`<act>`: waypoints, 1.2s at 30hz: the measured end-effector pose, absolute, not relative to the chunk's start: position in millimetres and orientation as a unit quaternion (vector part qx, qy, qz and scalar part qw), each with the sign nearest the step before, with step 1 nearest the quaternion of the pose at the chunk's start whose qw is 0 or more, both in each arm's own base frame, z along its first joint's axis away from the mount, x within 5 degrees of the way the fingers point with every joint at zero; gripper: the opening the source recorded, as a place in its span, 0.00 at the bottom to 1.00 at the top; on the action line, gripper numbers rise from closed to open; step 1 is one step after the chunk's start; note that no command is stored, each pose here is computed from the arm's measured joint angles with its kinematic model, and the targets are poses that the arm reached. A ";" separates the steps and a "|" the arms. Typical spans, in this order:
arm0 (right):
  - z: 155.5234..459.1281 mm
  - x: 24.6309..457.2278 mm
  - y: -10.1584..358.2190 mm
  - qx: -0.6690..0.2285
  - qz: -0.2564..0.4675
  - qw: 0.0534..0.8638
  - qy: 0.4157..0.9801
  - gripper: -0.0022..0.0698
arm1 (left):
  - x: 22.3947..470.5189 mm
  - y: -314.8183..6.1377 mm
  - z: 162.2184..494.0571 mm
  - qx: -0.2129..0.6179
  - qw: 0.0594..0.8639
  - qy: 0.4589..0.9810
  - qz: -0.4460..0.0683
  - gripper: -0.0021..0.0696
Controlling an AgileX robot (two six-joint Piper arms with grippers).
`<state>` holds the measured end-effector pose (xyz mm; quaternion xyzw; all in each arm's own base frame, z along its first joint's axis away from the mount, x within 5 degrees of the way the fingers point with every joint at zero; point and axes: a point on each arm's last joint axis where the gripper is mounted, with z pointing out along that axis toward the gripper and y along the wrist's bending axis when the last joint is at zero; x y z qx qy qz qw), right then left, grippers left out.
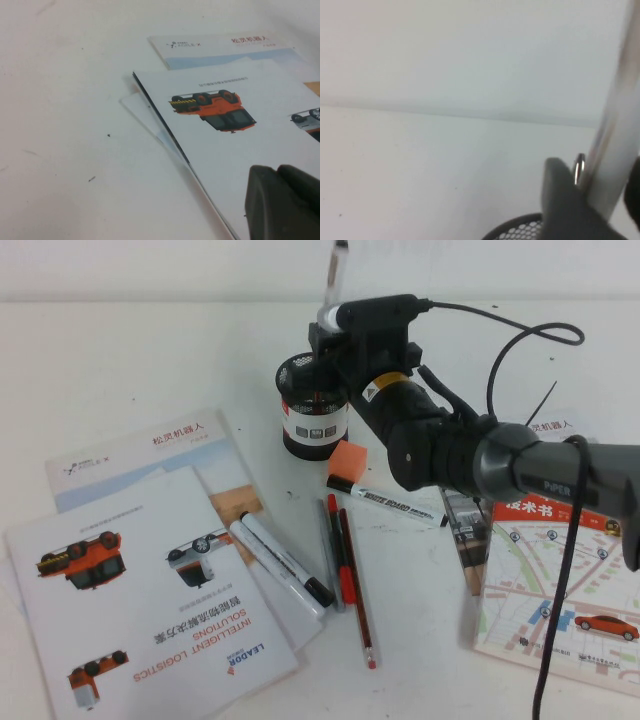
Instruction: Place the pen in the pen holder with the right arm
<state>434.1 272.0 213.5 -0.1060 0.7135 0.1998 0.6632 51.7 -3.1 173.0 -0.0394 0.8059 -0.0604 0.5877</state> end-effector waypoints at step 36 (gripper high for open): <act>349.8 181.0 120.1 -0.151 0.244 0.655 0.699 0.00 | 51.7 -3.1 173.0 -0.039 0.588 0.806 -0.060 0.03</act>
